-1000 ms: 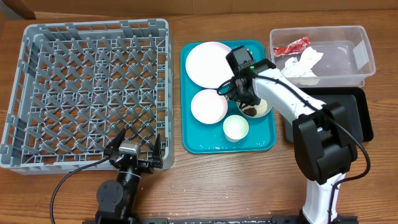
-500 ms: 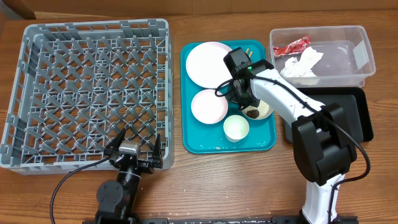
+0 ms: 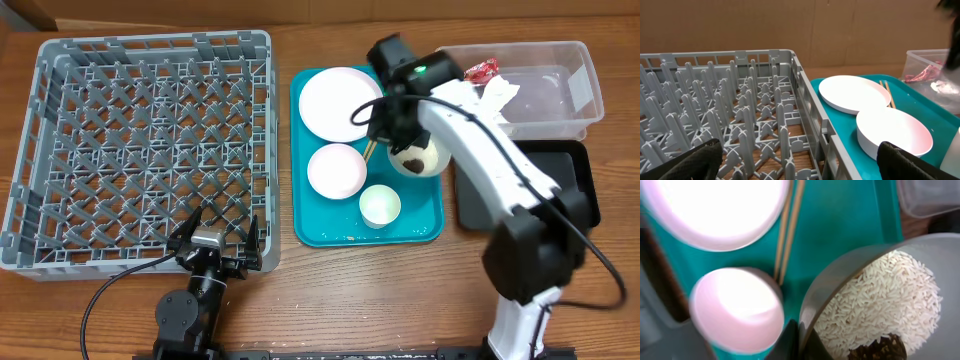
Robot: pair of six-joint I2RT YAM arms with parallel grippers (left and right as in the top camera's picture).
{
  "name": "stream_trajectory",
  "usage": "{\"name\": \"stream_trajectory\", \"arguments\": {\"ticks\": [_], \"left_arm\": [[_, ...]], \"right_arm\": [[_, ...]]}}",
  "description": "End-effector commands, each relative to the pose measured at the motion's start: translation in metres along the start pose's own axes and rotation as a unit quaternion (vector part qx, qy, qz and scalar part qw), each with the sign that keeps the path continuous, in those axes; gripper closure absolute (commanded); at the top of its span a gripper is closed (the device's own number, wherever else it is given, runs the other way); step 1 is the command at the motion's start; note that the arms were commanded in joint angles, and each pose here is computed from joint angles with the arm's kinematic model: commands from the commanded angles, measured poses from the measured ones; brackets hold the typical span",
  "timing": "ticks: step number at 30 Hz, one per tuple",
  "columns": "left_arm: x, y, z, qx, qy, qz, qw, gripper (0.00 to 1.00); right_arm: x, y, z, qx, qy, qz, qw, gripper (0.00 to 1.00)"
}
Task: Sort waste into correct bins and load items into the dishwasher
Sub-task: 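Carry the rice bowl right and tip its contents onto the black tray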
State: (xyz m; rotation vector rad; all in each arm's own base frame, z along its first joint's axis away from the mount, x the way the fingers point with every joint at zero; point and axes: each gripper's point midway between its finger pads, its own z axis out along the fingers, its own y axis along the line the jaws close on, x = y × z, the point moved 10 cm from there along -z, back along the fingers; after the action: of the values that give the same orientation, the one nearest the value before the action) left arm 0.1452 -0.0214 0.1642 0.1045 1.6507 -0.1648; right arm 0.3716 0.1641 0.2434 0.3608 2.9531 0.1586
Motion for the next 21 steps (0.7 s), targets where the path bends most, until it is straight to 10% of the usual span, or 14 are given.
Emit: {"name": "stream_trajectory", "arguments": {"ticks": [1, 21], "left_arm": [[0.001, 0.001, 0.000, -0.004, -0.002, 0.009, 1.000, 0.00], [0.001, 0.001, 0.000, -0.004, -0.002, 0.009, 1.000, 0.00]], "right_arm": [[-0.003, -0.027, -0.071, -0.068, -0.046, -0.014, 0.997, 0.96], [-0.006, -0.197, -0.029, -0.380, 0.020, -0.030, 0.924, 0.96]]}}
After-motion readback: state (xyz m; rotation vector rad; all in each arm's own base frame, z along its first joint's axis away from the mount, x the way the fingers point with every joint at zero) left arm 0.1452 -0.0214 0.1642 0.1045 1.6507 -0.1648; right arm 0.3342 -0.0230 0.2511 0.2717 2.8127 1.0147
